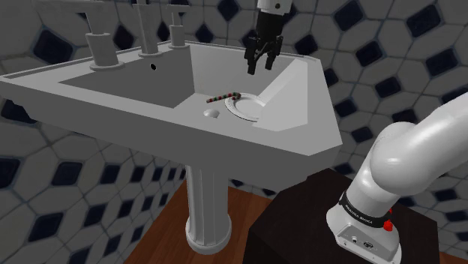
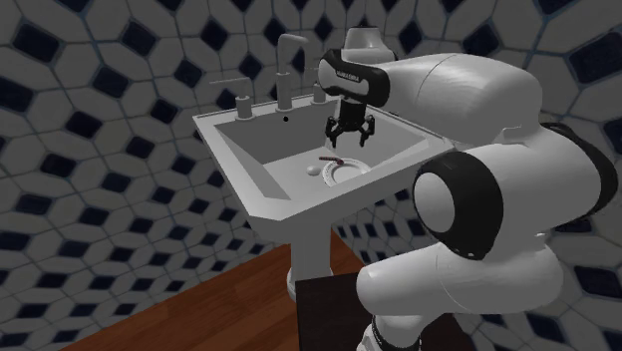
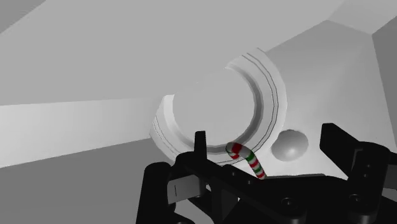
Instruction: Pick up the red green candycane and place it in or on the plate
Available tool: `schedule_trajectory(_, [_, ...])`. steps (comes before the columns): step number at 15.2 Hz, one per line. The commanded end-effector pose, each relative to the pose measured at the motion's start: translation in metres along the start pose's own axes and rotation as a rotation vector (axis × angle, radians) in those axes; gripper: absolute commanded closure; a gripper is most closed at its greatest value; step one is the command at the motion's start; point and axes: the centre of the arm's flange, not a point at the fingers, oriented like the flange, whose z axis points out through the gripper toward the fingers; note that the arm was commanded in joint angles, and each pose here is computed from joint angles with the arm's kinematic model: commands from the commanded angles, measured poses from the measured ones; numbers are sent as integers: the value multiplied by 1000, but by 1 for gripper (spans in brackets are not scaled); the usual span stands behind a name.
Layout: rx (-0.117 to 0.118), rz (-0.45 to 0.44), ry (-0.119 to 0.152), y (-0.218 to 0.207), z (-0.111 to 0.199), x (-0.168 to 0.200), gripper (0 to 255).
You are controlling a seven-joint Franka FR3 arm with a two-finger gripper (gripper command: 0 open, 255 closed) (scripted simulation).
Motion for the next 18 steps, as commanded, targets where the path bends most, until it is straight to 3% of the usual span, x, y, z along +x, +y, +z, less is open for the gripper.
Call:
schedule_trajectory(1, [-1,1,11,-5,2,24,0])
schedule_trajectory(14, [-10,9,76,-55,26,176,0])
schedule_trajectory(18, [-10,9,79,-58,43,186,0])
